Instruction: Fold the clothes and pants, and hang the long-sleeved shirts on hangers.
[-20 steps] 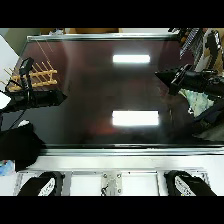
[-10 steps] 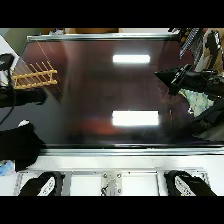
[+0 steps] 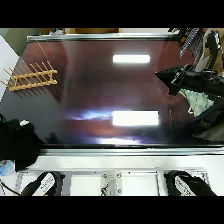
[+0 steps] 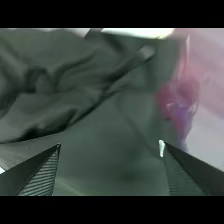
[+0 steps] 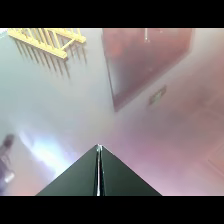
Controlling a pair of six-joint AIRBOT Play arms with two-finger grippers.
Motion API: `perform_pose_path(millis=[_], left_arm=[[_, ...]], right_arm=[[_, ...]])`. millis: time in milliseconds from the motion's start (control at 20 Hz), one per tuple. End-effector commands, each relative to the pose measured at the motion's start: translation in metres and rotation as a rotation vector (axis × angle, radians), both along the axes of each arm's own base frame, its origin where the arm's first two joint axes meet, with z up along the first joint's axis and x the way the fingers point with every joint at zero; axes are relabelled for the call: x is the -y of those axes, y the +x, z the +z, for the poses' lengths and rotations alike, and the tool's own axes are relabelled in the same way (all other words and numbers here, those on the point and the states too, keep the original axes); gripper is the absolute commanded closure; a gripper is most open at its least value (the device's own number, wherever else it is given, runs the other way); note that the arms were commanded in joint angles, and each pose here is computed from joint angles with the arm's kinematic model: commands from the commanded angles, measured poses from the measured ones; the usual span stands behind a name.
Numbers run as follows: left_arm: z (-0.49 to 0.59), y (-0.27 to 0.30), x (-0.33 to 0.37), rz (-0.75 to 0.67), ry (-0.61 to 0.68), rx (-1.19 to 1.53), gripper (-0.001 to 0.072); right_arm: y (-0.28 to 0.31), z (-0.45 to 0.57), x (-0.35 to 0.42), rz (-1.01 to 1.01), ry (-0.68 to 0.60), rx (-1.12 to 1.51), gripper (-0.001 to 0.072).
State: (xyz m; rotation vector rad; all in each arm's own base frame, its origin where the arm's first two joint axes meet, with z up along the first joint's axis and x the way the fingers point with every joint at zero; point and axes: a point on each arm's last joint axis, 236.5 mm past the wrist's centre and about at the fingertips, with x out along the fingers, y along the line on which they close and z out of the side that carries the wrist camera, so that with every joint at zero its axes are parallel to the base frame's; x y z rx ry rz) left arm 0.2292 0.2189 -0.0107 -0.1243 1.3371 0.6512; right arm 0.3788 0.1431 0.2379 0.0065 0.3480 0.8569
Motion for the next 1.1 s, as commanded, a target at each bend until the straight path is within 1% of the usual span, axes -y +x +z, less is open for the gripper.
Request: perform_pose_path(millis=[0,200,250,300,350,450,550,650,750,850,1050], left_arm=[[-0.049,-0.025,-0.016,0.065,-0.046,-0.091,0.0009],[-0.078,-0.033,-0.015,0.079,-0.101,-0.164,0.0010],[-0.082,-0.034,-0.014,0.088,-0.109,-0.171,0.0162],[-0.083,-0.036,-0.013,0.093,-0.116,-0.181,0.0401],[-0.080,-0.034,-0.012,0.088,-0.115,-0.180,0.0669],[-0.053,-0.011,-0.008,0.058,-0.091,-0.133,0.0672],[0.002,0.037,0.017,-0.017,-0.076,0.026,0.0672],[0.074,0.087,0.072,-0.161,-0.083,0.229,0.0672],[0.146,0.117,0.146,-0.357,-0.108,0.436,0.0672],[0.203,0.124,0.223,-0.548,-0.152,0.589,0.0672],[0.271,0.111,0.354,-0.834,-0.304,0.793,0.0672]], right_arm=[[0.000,0.000,0.000,0.000,0.001,-0.001,0.0690],[0.000,0.000,0.000,0.000,0.001,-0.001,0.0690],[0.000,0.000,0.000,0.000,0.001,-0.001,0.0690],[0.000,0.000,0.000,0.000,0.001,-0.001,0.0690],[0.000,0.000,0.000,0.000,0.001,-0.001,0.0690],[0.000,0.000,0.000,0.000,0.001,-0.001,0.0690],[0.000,0.000,0.000,0.000,0.001,-0.001,0.0691],[0.000,0.000,0.000,0.000,0.001,-0.001,0.0690],[0.000,0.000,0.000,0.001,0.001,0.000,0.0690],[0.000,0.000,0.000,0.001,0.001,-0.001,0.0690],[0.000,0.003,-0.002,0.003,0.015,0.001,0.0690]])
